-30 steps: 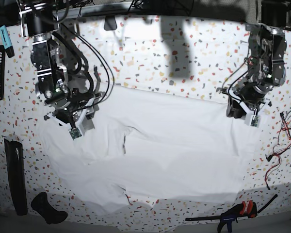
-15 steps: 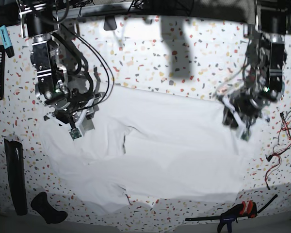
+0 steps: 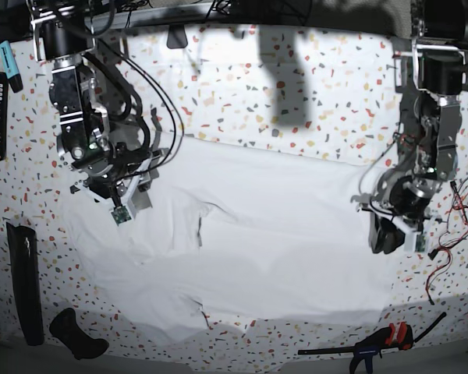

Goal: Fold the T-shirt properly

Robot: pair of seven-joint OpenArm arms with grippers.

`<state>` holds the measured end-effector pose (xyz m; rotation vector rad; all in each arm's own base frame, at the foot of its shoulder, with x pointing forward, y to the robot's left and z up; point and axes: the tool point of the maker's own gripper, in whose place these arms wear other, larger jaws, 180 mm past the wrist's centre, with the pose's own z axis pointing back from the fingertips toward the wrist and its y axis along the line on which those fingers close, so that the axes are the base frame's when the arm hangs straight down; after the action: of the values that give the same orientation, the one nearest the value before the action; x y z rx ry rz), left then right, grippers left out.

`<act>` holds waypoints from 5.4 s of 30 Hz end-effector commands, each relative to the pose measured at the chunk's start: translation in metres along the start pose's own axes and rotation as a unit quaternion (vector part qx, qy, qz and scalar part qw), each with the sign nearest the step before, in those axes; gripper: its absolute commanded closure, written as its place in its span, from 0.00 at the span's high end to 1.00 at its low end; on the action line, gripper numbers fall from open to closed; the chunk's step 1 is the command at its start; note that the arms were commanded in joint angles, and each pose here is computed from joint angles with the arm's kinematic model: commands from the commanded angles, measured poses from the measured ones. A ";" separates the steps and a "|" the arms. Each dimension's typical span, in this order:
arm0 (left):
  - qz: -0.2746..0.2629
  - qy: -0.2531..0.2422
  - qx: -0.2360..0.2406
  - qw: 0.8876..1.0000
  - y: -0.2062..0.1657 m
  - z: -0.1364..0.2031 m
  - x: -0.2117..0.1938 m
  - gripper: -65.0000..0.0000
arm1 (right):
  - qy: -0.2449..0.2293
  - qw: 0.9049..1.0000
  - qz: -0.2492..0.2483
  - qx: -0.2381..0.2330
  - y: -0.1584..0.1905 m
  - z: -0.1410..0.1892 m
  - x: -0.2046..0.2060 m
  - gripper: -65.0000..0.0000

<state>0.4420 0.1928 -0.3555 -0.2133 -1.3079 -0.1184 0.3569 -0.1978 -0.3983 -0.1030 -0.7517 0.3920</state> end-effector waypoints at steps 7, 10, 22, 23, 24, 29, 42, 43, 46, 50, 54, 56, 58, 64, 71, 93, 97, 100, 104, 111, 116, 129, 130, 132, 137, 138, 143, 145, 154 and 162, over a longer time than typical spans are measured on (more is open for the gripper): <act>0.031 -0.026 0.028 0.999 0.023 0.002 -0.017 0.21 | -0.014 1.000 0.004 -0.008 -0.009 0.003 0.011 0.39; 0.036 -0.021 0.027 0.999 0.020 0.002 -0.022 0.21 | -0.017 1.000 0.004 -0.008 -0.009 0.003 0.012 0.40; 0.052 0.054 0.024 0.997 0.004 0.032 -0.089 0.21 | -0.067 0.997 0.019 -0.012 -0.007 0.022 0.048 0.40; 0.050 0.063 0.023 0.997 0.003 0.035 -0.095 0.21 | -0.067 0.997 0.020 -0.013 -0.006 0.022 0.049 0.40; 0.041 0.077 0.021 0.996 0.002 0.038 -0.103 0.21 | -0.064 0.998 0.020 -0.013 -0.006 0.022 0.047 0.39; 0.007 0.135 0.013 0.991 -0.002 0.050 -0.131 0.21 | -0.053 0.998 0.018 -0.005 0.001 0.021 0.032 0.39; -0.016 0.206 -0.004 0.978 -0.011 0.048 -0.128 0.21 | 0.028 0.999 -0.032 0.028 0.013 -0.002 -0.036 0.39; -0.018 0.201 -0.005 0.979 -0.011 0.047 -0.124 0.21 | 0.041 0.998 -0.040 0.031 0.013 -0.005 -0.043 0.40; -0.019 0.201 -0.005 0.979 -0.012 0.047 -0.124 0.21 | 0.078 0.995 -0.042 0.035 0.013 -0.009 -0.062 0.39; -0.016 0.234 -0.005 0.972 -0.013 0.060 -0.143 0.21 | 0.107 0.992 -0.048 0.043 0.017 -0.007 -0.073 0.40; -0.016 0.251 -0.009 0.968 -0.018 0.076 -0.157 0.21 | 0.127 0.989 -0.034 0.061 0.022 -0.004 -0.080 0.40; -0.027 0.260 -0.014 0.965 -0.023 0.086 -0.161 0.21 | 0.131 0.989 -0.028 0.064 0.022 -0.003 -0.081 0.40; -0.045 0.265 -0.018 0.963 -0.027 0.093 -0.162 0.21 | 0.129 0.988 -0.031 0.074 0.021 -0.002 -0.081 0.40; -0.055 0.296 -0.024 0.953 -0.035 0.110 -0.170 0.21 | 0.148 0.985 -0.038 0.083 0.009 0.008 -0.099 0.40; -0.056 0.388 -0.021 0.920 -0.033 0.133 -0.197 0.20 | 0.178 0.979 -0.025 0.100 0.016 0.022 -0.132 0.40; -0.047 0.373 -0.036 0.926 -0.056 0.164 -0.193 0.19 | 0.178 0.978 -0.011 0.109 0.028 0.033 -0.137 0.40; -0.047 0.379 -0.033 0.924 -0.060 0.179 -0.196 0.19 | 0.188 0.976 -0.005 0.113 0.032 0.041 -0.149 0.40; -0.049 0.385 -0.038 0.921 -0.068 0.194 -0.198 0.19 | 0.194 0.974 0.011 0.113 0.031 0.053 -0.158 0.40; -0.061 0.392 -0.034 0.917 -0.073 0.215 -0.199 0.19 | 0.195 0.975 0.016 0.101 0.021 0.066 -0.163 0.40; -0.066 0.391 -0.037 0.917 -0.089 0.244 -0.191 0.19 | 0.203 0.977 -0.009 0.070 -0.002 0.085 -0.179 0.40; -0.066 0.396 -0.043 0.915 -0.100 0.264 -0.186 0.19 | 0.215 0.973 0.003 0.086 0.006 0.099 -0.192 0.40; -0.060 0.425 -0.053 0.902 -0.115 0.302 -0.191 0.19 | 0.238 0.964 0.020 0.113 0.033 0.129 -0.214 0.40; -0.059 0.427 -0.054 0.901 -0.116 0.305 -0.192 0.19 | 0.240 0.964 0.020 0.114 0.034 0.130 -0.216 0.40; -0.059 0.430 -0.054 0.899 -0.116 0.307 -0.193 0.19 | 0.246 0.962 0.020 0.117 0.036 0.133 -0.221 0.40; -0.063 0.426 -0.055 0.901 -0.118 0.305 -0.187 0.19 | 0.251 0.961 0.020 0.118 0.037 0.134 -0.222 0.39; -0.064 0.427 -0.056 0.900 -0.118 0.305 -0.185 0.19 | 0.249 0.961 0.021 0.118 0.037 0.135 -0.221 0.40; -0.070 0.417 -0.058 0.904 -0.120 0.300 -0.175 0.19 | 0.221 0.967 0.019 0.129 0.044 0.135 -0.202 0.39; -0.071 0.414 -0.058 0.906 -0.120 0.299 -0.173 0.19 | 0.213 0.968 0.023 0.130 0.046 0.135 -0.196 0.39; -0.071 0.415 -0.058 0.905 -0.120 0.299 -0.173 0.19 | 0.202 0.971 0.035 0.120 0.043 0.136 -0.191 0.39; -0.105 0.418 -0.049 0.901 -0.112 0.298 -0.173 0.19 | 0.199 0.972 0.035 0.119 0.042 0.134 -0.189 0.39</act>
<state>0.1081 0.1371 -0.4326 -0.1114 -0.5340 -0.3941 0.1386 -0.2298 -0.4262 0.0459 -0.3677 0.4918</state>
